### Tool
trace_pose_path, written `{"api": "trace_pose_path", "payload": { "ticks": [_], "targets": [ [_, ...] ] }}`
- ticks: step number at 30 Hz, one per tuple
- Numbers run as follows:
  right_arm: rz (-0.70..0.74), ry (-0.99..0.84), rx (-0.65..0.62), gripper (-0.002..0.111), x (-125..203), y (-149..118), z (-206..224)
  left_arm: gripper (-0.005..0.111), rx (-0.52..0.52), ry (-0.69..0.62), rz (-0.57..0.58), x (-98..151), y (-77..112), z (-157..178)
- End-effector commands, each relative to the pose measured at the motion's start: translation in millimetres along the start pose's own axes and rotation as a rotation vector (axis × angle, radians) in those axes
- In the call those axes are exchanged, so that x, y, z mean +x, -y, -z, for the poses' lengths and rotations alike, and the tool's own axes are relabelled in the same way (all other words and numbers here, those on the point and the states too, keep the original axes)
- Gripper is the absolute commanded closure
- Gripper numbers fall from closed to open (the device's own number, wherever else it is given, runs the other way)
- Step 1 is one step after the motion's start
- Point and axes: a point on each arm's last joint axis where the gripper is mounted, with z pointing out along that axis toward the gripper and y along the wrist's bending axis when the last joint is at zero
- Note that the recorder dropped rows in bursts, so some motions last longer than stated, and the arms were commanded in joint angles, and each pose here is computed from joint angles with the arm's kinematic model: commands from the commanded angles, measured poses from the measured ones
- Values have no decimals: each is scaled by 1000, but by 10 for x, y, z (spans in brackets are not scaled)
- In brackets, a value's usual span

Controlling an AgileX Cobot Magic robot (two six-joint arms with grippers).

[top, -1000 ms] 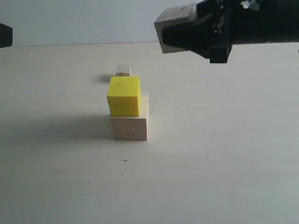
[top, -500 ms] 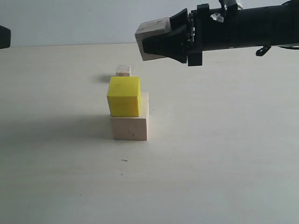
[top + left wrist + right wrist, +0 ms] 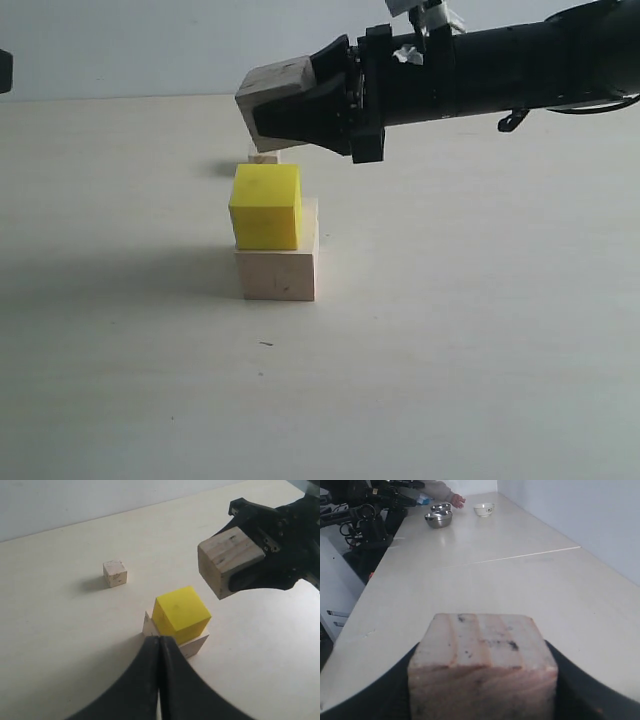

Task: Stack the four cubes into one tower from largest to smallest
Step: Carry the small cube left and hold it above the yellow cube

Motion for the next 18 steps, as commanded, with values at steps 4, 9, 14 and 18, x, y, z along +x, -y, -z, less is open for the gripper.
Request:
{"api": "trace_pose_path", "payload": {
  "ticks": [4,9,14,18],
  "targets": [
    [-59,50,-3,108,114,77,-97,107,-9,18,-6,-8,-7,6],
    [-53,70,-30,108,119,152,-142,107,-9,18,-6,-8,-7,6],
    [-60,56,-36,108,214,258,-202,107,-13,17,-10,-8,-10,6],
    [-78,39,-43,108,311,284,-227,107,-13,17,-10,-8,-10,6]
  ]
}}
